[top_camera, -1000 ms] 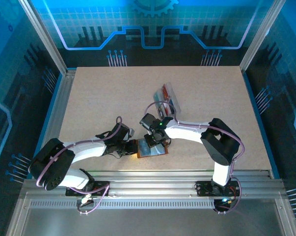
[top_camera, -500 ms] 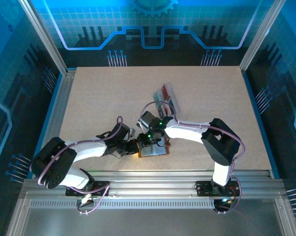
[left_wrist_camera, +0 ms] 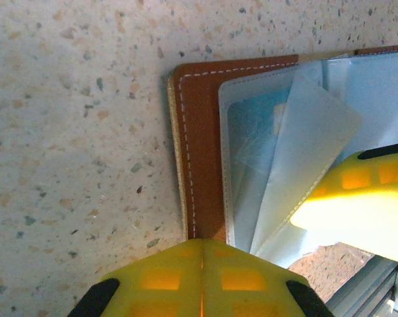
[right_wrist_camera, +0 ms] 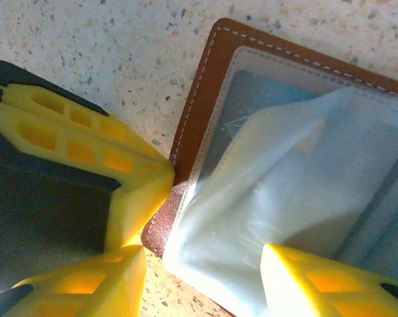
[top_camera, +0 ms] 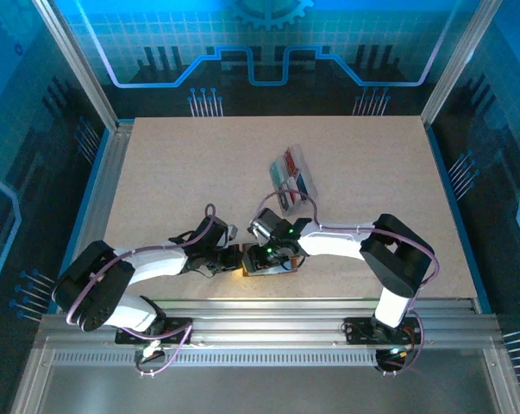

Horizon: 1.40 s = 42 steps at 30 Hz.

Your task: Put the credit cards into the card holder

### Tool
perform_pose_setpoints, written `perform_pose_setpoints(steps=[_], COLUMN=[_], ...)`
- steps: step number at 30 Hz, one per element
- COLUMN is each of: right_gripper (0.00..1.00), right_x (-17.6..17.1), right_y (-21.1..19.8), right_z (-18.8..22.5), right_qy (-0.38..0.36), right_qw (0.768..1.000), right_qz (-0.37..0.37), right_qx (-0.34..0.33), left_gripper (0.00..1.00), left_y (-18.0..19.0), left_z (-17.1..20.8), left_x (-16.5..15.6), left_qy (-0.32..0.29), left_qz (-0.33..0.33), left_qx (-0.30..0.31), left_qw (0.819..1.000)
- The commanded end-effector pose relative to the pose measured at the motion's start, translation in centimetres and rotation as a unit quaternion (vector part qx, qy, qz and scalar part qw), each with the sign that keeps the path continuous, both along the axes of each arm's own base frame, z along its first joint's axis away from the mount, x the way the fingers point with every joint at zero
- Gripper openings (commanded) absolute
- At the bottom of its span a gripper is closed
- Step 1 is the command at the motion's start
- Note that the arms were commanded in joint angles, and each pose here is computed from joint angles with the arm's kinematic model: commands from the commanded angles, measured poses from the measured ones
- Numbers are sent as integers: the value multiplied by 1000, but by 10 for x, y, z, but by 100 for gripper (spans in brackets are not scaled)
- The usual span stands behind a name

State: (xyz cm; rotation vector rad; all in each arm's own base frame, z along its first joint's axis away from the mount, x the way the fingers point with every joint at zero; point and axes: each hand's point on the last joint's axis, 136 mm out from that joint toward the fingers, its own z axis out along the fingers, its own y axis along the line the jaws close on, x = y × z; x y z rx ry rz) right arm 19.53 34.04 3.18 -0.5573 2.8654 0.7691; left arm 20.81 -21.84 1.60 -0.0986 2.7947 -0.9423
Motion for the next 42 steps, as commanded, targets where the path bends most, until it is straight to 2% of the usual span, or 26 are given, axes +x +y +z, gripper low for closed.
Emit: perform_pose_setpoints(steps=[1,9,15,20,22,26,34,42], right_gripper=[51,52,51,44,39,36,42,45], right_x=[-6,1,5,10,13,14,15,31], right_y=[6,11,28,30,28,25,17,-18], right_z=[-1,8,30,50,48,43,62,81], right_qy=[12,2,4,-1,5,14,-11,-44], right_qw=[1000,1000,997,993,993,993,993,994], right_qz=[3,8,21,34,34,38,48,14], right_qx=[8,12,73,110,109,107,112,97], left_gripper=[12,15,19,17,16,16,16,16], left_y=[9,26,19,12,13,15,11,0], left_z=[6,34,46,57,62,69,80,97], left_x=[-9,-12,-9,-2,2,5,10,20], left_qy=[5,-25,-31,-31,-32,-31,-32,-40], left_qz=[9,21,18,18,23,30,21,5], left_qx=[7,15,-8,-31,-39,-54,-68,-81], left_qw=[1000,999,999,999,998,998,997,996])
